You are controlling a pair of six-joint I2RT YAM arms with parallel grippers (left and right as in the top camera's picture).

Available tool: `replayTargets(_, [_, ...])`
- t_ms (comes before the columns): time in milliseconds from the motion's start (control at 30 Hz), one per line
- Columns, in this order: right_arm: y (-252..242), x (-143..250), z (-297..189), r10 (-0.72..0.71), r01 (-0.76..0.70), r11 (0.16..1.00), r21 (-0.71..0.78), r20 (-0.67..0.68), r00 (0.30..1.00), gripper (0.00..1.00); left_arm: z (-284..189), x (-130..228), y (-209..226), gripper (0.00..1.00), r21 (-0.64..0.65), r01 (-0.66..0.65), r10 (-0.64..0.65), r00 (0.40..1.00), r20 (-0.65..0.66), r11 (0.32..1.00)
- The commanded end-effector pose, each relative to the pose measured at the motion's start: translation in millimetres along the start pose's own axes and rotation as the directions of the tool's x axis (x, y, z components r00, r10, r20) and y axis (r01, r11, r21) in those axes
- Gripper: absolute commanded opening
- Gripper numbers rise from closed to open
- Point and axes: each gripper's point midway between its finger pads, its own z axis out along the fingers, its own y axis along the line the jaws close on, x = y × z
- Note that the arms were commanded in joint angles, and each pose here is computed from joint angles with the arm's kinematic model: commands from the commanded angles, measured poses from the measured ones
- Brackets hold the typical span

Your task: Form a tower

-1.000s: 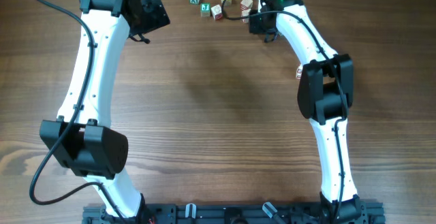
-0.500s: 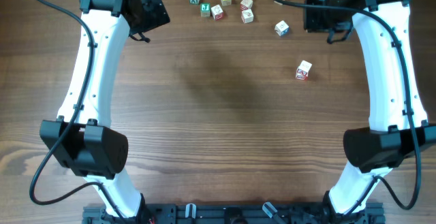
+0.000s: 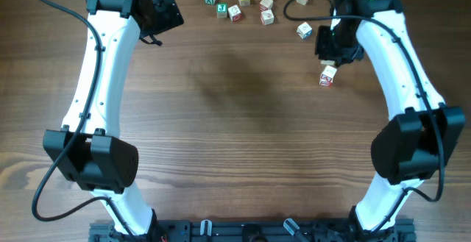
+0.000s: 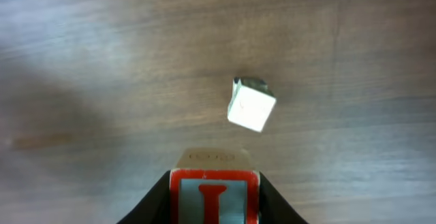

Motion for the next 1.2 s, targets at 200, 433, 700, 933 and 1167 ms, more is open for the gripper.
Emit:
replayTargets(200, [-25, 0, 41, 0.252, -0.257, 0.958, 0.127, 0.055, 0.966, 0.30, -10, -2, 1, 1.00, 0.016, 0.008, -0.008, 1.000, 0.019, 1.000])
replayTargets(433, [-22, -5, 42, 0.293, -0.299, 0.949, 0.098, 0.074, 0.953, 0.35, -10, -2, 1, 1.00, 0.016, 0.008, -0.008, 1.000, 0.019, 1.000])
replayTargets(700, [-22, -8, 47, 0.241, -0.248, 0.964, 0.100, 0.073, 0.968, 0.39, -10, -2, 1, 1.00, 0.016, 0.008, -0.008, 1.000, 0.019, 1.000])
replayTargets(933, [43, -43, 40, -0.125, 0.163, 0.968, -0.194, 0.192, 0.973, 0.88, -10, -2, 1, 1.00, 0.015, 0.008, -0.008, 1.000, 0.019, 1.000])
replayTargets(1167, [87, -64, 63, -0.180, 0.248, 0.945, -0.211, 0.297, 0.938, 0.92, -10, -2, 1, 1.00, 0.015, 0.008, -0.008, 1.000, 0.018, 1.000])
